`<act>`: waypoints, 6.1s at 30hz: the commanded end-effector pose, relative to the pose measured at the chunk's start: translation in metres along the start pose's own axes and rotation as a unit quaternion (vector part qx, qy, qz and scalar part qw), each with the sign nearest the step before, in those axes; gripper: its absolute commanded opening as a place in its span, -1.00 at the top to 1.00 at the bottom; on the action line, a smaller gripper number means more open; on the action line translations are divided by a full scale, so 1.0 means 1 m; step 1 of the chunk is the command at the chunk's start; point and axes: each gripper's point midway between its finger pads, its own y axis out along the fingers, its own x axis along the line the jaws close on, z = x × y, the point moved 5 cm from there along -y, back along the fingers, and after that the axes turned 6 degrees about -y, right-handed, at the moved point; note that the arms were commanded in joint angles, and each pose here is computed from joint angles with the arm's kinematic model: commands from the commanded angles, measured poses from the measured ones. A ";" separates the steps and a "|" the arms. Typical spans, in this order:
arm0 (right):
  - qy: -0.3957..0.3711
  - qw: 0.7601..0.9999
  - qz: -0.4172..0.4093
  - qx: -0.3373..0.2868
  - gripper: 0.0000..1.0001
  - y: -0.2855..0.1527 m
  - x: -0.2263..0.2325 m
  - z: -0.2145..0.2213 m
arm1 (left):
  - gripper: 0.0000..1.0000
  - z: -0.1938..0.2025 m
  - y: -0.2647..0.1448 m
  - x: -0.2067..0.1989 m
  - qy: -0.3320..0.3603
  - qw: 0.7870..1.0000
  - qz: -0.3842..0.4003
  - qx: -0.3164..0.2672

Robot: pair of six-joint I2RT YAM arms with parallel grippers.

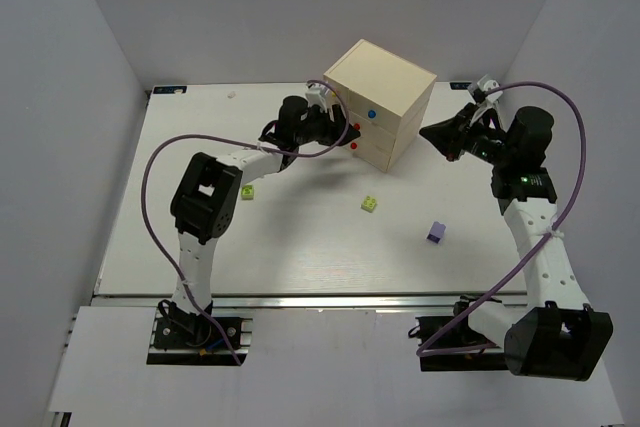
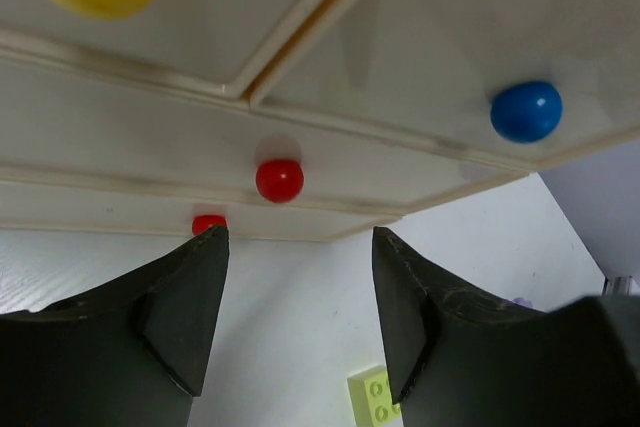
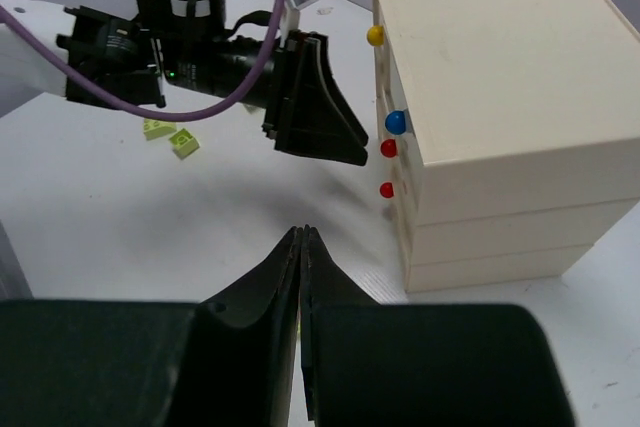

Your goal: Sort the legos into containers by color

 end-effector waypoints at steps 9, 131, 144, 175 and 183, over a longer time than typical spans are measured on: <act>-0.017 0.999 -0.018 -0.026 0.88 -0.007 0.006 -0.011 | -0.30 -0.020 0.019 0.001 0.015 1.000 0.010 -0.011; -0.137 0.865 -0.116 0.467 -0.79 -0.070 0.012 0.245 | -0.89 0.024 -0.303 -0.055 0.135 0.953 -0.265 -0.061; -0.171 0.842 -0.115 0.498 -0.56 -0.079 0.006 0.272 | -0.91 0.035 -0.288 -0.074 0.114 0.979 -0.168 -0.037; -0.334 0.888 -0.294 0.118 0.61 -0.015 0.098 0.135 | -0.91 0.084 -0.188 -0.140 -0.186 0.962 0.162 0.121; -0.370 0.857 -0.326 0.152 0.60 0.011 0.121 0.126 | -0.92 0.096 -0.161 -0.152 -0.182 0.964 0.124 0.151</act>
